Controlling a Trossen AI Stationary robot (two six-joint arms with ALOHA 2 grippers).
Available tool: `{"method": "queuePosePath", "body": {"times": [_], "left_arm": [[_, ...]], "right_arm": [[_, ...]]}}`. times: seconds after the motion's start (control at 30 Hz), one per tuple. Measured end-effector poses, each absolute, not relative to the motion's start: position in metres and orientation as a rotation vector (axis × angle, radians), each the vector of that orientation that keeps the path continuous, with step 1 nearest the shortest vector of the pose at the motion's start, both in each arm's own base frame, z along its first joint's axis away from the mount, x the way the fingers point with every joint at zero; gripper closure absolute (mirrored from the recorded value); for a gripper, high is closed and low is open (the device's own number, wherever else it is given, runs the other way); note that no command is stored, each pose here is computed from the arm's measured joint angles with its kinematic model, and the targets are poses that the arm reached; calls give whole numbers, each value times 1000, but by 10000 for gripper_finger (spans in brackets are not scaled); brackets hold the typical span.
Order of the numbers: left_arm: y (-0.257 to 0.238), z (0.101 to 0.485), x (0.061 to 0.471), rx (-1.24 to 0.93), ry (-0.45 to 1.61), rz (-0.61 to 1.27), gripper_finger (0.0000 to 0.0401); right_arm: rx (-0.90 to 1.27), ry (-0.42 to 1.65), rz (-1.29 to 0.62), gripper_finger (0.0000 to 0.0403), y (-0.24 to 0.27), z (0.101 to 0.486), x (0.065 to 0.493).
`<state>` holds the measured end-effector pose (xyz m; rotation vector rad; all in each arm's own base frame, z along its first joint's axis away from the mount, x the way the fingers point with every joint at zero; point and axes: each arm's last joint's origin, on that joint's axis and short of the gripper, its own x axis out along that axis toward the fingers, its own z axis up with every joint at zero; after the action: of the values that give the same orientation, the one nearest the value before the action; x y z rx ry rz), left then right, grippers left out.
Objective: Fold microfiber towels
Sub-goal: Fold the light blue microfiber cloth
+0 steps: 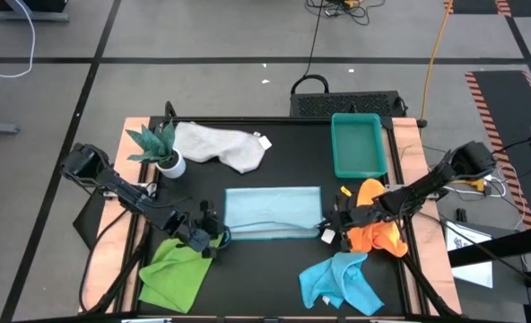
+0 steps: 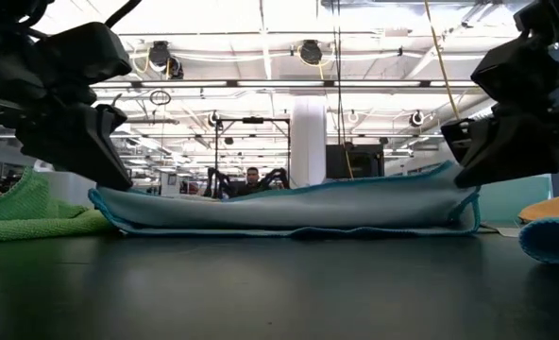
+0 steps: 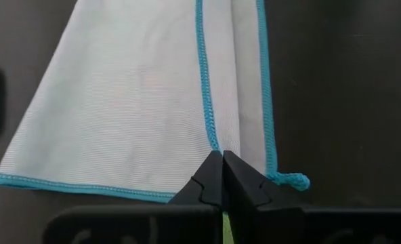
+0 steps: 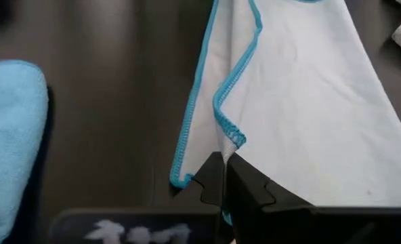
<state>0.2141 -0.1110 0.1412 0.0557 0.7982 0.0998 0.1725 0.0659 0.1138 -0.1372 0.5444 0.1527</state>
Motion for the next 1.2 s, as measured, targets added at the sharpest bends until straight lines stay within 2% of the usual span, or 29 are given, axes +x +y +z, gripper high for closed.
{"method": "queuePosePath", "body": {"times": [0.17, 0.37, 0.53, 0.9, 1.2], "left_arm": [[-111, 141, 214, 42, 798, 106, 387], [-111, 140, 213, 48, 810, 109, 397], [-110, 140, 213, 45, 810, 110, 383], [-111, 141, 214, 33, 797, 108, 397], [-108, 142, 216, 31, 791, 131, 375]], "right_arm": [[-151, 589, 156, 389, 67, 105, 174], [-166, 681, 238, 366, 67, 97, 169], [-186, 728, 252, 341, 66, 95, 165], [-167, 676, 224, 267, 65, 105, 164], [-185, 606, 246, 234, 72, 121, 177]]}}
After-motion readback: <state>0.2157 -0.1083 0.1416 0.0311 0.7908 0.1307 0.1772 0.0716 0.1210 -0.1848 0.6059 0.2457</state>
